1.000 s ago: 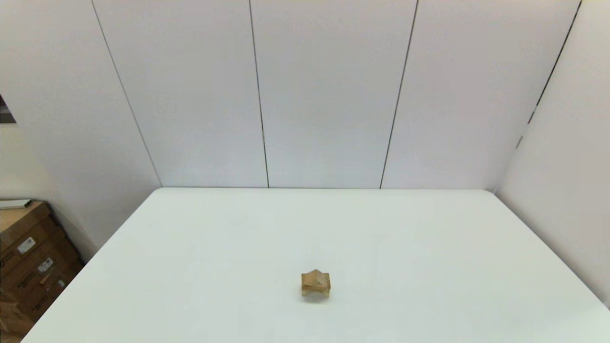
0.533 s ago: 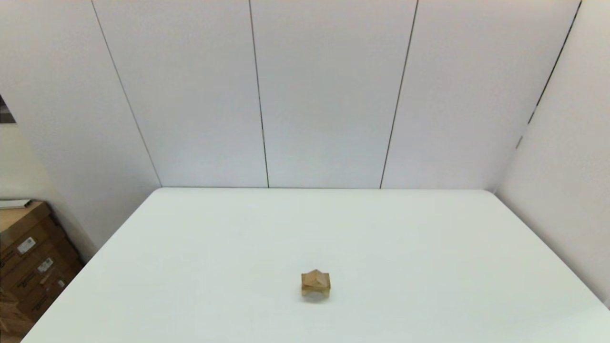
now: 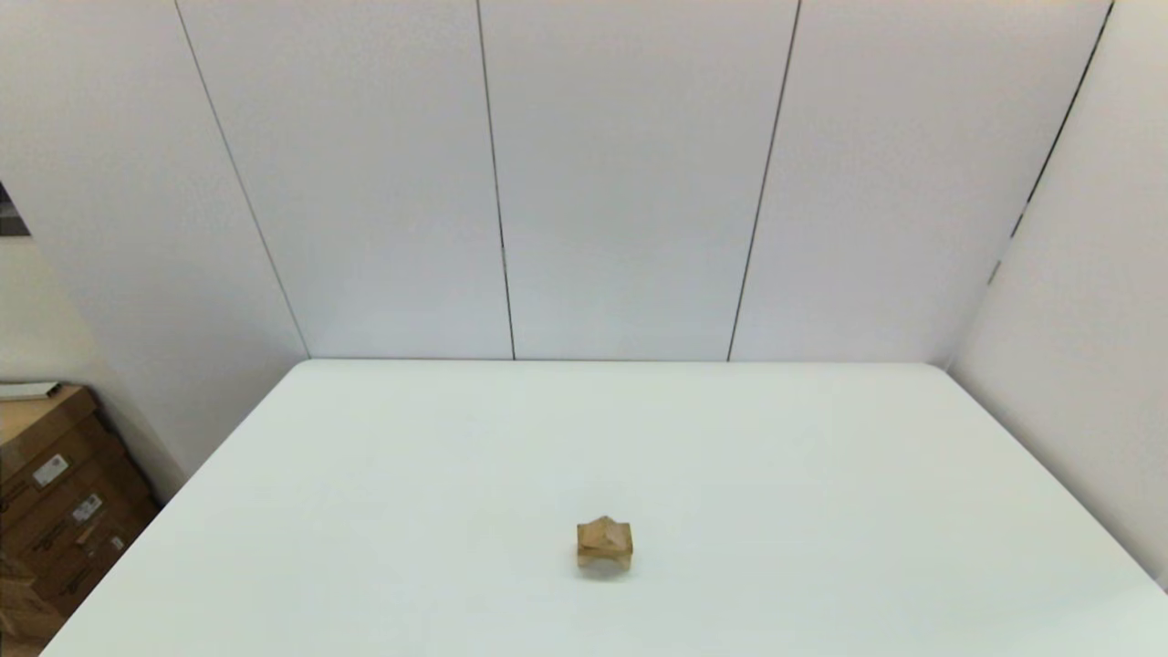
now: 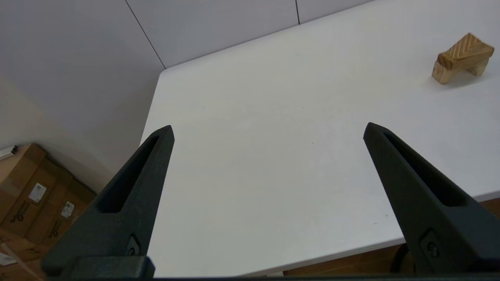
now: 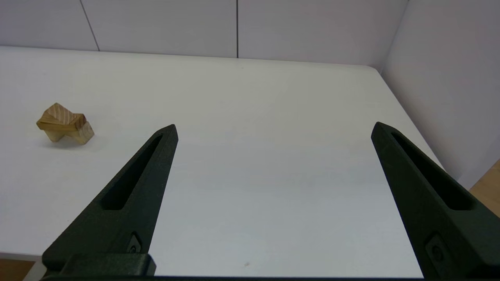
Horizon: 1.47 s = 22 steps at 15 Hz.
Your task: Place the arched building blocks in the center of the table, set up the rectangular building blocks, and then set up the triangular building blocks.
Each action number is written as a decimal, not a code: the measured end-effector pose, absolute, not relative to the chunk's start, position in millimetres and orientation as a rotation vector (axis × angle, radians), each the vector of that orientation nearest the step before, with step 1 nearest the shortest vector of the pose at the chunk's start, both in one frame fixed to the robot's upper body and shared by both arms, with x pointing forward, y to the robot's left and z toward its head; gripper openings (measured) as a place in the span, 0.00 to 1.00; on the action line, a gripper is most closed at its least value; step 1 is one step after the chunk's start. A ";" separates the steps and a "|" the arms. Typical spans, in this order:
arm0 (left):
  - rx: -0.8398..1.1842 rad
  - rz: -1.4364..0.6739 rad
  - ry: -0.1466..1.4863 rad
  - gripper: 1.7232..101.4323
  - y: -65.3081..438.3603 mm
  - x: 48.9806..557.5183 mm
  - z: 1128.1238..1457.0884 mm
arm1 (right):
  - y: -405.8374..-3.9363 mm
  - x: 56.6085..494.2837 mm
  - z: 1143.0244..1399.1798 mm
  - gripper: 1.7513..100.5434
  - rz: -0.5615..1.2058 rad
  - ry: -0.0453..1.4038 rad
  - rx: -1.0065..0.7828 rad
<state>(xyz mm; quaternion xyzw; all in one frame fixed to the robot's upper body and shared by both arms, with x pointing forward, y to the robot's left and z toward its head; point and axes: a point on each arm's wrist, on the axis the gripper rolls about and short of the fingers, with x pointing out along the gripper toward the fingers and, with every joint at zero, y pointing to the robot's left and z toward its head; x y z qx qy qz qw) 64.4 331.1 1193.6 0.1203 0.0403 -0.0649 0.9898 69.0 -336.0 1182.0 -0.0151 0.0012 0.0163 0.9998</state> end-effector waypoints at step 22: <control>0.077 -0.038 0.002 0.96 332.9 69.0 1181.9 | -335.9 69.0 1182.0 0.97 0.033 0.003 -0.030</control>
